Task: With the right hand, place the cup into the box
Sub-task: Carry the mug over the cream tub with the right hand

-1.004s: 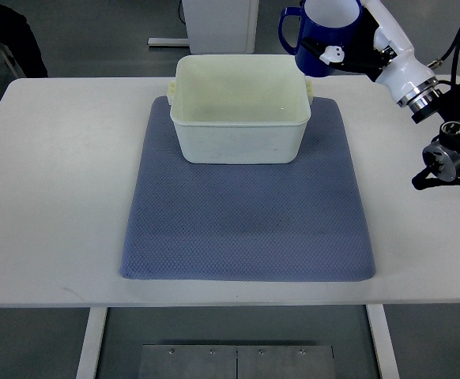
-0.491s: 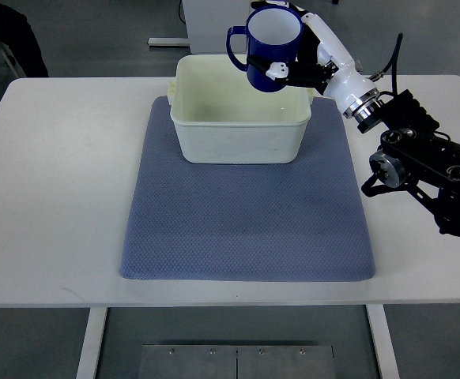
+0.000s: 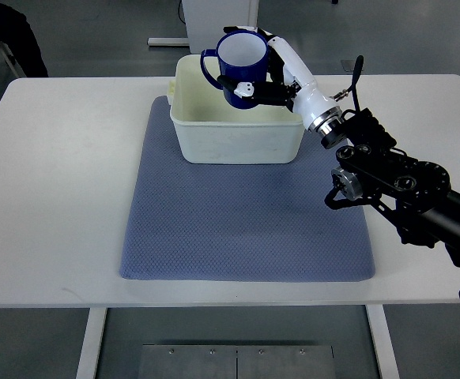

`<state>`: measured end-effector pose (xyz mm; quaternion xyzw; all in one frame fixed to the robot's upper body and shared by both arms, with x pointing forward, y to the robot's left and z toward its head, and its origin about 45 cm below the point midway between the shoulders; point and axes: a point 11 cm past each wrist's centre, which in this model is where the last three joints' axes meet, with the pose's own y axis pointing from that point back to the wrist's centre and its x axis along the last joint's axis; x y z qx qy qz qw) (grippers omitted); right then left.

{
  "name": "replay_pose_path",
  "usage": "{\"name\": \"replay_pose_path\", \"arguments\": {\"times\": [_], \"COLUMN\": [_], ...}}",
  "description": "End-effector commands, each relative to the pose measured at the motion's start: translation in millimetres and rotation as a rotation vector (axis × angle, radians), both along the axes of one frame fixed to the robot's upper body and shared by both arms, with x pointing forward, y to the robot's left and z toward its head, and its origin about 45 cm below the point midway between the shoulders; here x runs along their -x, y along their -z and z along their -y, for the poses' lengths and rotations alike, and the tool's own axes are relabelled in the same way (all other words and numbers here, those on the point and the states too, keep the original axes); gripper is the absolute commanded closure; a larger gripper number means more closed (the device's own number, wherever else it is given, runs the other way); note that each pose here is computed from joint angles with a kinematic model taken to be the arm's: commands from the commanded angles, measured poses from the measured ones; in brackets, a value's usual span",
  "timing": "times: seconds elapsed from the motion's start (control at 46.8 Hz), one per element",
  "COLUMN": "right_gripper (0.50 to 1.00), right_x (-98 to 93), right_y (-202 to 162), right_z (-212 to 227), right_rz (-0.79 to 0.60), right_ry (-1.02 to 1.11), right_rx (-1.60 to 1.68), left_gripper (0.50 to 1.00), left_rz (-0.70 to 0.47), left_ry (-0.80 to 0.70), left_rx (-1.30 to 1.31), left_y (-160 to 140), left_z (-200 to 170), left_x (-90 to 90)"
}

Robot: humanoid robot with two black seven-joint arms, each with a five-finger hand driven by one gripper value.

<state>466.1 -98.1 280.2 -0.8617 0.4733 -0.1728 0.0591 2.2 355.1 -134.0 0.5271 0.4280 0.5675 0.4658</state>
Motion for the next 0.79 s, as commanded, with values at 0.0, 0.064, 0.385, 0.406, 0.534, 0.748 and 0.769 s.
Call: {"name": "replay_pose_path", "arguments": {"times": [0.0, 0.064, 0.385, 0.406, 0.534, 0.748, 0.769], "right_gripper": [1.0, 1.0, 1.0, 1.0, 1.0, 1.0, 1.0], "right_x": [-4.3, -7.5, -12.0, -12.7, -13.9, -13.6, -13.4], "right_y": [3, 6, 15, 16, 20, 28, 29], "right_z": [0, 2, 3, 4, 7, 9, 9], "right_rz": [-0.005, -0.008, -0.041, -0.044, -0.063, -0.099, -0.1], "right_ry": [0.024, 0.041, 0.104, 0.11, 0.125, 0.136, 0.136], "right_rx": [0.006, 0.013, 0.046, 0.05, 0.066, 0.083, 0.083], "left_gripper": [0.5, 0.5, 0.5, 0.5, 0.5, 0.5, 0.5], "left_rz": [0.001, 0.001, 0.001, 0.001, 0.001, 0.001, 0.001], "left_ry": [0.0, 0.0, 0.0, 0.0, 0.0, 0.0, 0.0], "left_rx": [0.001, 0.0, 0.0, 0.0, 0.0, 0.0, 0.0], "left_y": [0, 0, 0, 0, 0, 0, 0], "left_z": [0, 0, 0, 0, 0, 0, 0], "left_x": [-0.1, -0.1, -0.1, -0.1, -0.1, -0.1, -0.1]}}
